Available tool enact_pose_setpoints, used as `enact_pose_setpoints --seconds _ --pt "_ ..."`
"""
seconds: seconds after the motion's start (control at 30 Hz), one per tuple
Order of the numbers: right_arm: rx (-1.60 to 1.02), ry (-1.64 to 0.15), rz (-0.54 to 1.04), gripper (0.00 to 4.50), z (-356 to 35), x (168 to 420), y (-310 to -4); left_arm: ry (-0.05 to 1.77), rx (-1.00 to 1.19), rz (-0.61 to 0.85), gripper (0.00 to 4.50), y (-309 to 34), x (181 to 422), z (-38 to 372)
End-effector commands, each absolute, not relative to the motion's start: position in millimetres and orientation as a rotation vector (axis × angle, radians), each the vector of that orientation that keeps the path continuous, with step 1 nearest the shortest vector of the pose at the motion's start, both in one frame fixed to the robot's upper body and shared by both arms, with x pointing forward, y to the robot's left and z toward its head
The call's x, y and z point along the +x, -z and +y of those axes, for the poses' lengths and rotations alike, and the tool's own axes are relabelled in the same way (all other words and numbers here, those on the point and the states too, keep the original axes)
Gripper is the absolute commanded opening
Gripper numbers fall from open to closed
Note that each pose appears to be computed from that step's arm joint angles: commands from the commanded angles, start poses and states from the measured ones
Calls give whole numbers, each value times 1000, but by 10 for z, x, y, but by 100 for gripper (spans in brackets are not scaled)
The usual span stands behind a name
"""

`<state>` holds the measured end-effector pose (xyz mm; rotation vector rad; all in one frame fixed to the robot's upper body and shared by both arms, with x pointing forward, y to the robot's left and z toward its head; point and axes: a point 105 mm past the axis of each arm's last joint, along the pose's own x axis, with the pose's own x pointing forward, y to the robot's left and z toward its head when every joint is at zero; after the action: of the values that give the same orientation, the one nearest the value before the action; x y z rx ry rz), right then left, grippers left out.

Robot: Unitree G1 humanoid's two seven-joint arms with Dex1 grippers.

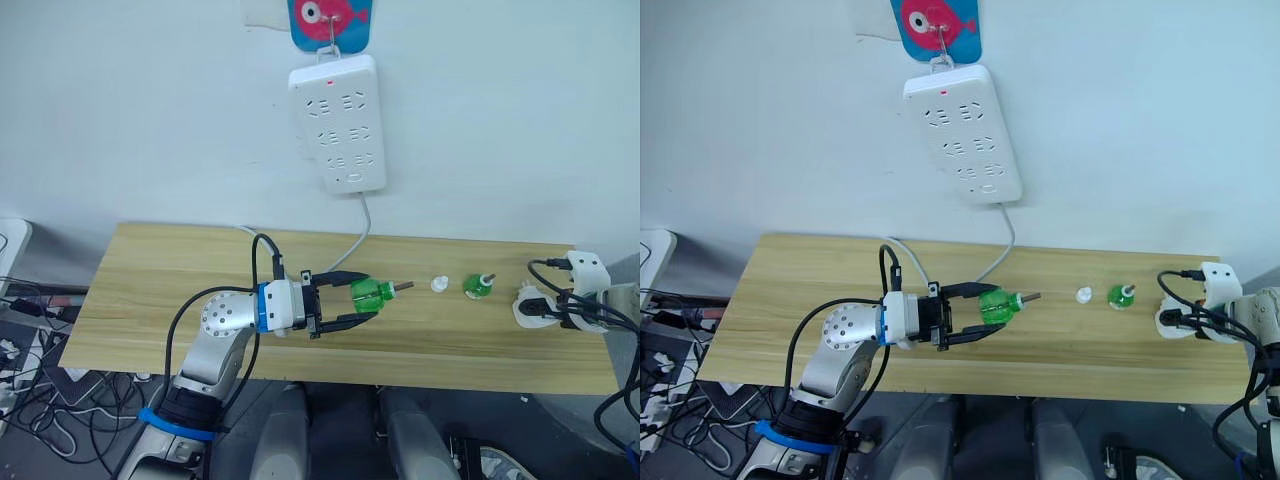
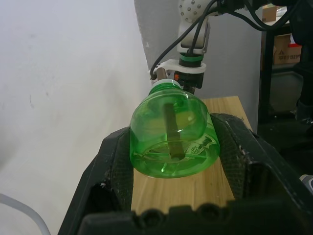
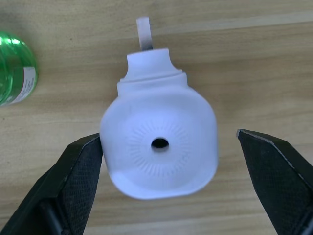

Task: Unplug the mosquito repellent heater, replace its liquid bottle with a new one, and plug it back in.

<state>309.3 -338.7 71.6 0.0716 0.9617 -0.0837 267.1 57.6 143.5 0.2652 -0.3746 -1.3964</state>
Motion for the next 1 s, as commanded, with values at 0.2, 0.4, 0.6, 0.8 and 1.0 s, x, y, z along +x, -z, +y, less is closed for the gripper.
enact_pose_setpoints --seconds 0.2,0.4,0.6,0.8,1.0 --pt "39 29 963 447 -3442 3089 -720 1402 267 -406 226 -1511 2626 583" --pt "-5 -8 959 447 -3460 3101 -706 1402 266 -405 226 -1508 2628 576" --pt "-1 -9 958 447 -3498 3117 -714 1400 268 -403 226 -1501 2622 587" --pt "16 -2 962 355 -3517 3105 -737 1400 269 -401 226 -1492 2621 587" --pt "26 10 958 297 -3575 3045 -823 1402 271 -400 226 -1481 2635 584"
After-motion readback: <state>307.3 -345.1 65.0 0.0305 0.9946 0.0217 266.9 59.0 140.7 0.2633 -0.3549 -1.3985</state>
